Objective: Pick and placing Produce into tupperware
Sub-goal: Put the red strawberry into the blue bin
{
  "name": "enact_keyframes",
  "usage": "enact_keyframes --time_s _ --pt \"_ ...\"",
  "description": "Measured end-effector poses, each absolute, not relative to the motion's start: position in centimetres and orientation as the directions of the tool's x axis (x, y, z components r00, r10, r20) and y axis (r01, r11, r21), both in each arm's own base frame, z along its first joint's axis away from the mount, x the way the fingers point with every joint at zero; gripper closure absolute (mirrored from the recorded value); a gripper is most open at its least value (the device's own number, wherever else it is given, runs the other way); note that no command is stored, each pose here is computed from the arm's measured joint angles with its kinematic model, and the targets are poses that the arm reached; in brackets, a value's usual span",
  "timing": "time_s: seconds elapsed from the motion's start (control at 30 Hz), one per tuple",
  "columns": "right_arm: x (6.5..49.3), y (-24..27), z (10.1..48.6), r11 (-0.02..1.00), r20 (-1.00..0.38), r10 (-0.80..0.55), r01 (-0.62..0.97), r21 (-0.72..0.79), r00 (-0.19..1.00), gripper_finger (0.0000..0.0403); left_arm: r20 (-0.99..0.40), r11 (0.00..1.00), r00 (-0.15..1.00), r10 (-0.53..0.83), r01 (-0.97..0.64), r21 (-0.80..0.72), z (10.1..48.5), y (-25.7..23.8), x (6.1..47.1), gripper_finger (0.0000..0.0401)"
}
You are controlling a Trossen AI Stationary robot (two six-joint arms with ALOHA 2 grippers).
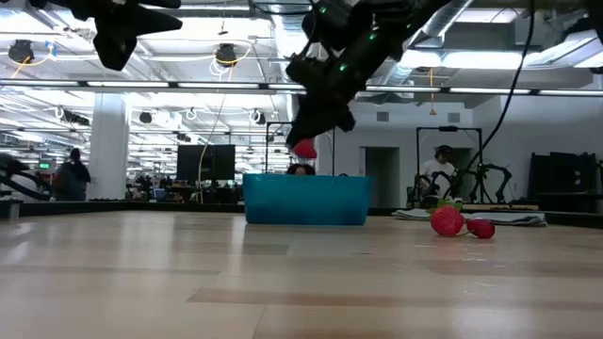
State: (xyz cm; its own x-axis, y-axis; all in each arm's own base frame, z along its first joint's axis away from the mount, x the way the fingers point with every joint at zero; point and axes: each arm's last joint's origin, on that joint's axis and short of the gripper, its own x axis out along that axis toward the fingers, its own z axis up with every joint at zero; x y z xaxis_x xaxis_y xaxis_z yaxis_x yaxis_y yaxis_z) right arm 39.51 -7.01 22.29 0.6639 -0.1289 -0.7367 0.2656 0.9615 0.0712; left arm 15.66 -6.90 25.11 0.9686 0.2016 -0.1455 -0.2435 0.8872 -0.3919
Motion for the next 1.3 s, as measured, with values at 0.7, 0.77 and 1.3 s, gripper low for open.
enact_keyframes --time_s 0.7,0.77,1.3 --pt "39.8 -7.3 23.7 0.959 -0.680 -0.047 0.224 0.175 0.732 0.0212 -0.146 0.892 0.971 0.189 -0.232 -0.387 25.1 -6.9 15.7 0.0294" --pt "39.4 -5.9 25.4 0.966 -0.644 -0.032 0.188 0.176 0.764 0.0204 -0.144 0.886 0.970 0.195 -0.237 -0.398 25.1 -6.9 15.7 0.0294" --pt "29.9 10.3 36.1 0.971 -0.418 -0.232 0.232 -0.051 0.878 0.0220 -0.288 0.871 0.955 0.067 -0.197 -0.450 23.7 -4.6 19.5 0.0294"
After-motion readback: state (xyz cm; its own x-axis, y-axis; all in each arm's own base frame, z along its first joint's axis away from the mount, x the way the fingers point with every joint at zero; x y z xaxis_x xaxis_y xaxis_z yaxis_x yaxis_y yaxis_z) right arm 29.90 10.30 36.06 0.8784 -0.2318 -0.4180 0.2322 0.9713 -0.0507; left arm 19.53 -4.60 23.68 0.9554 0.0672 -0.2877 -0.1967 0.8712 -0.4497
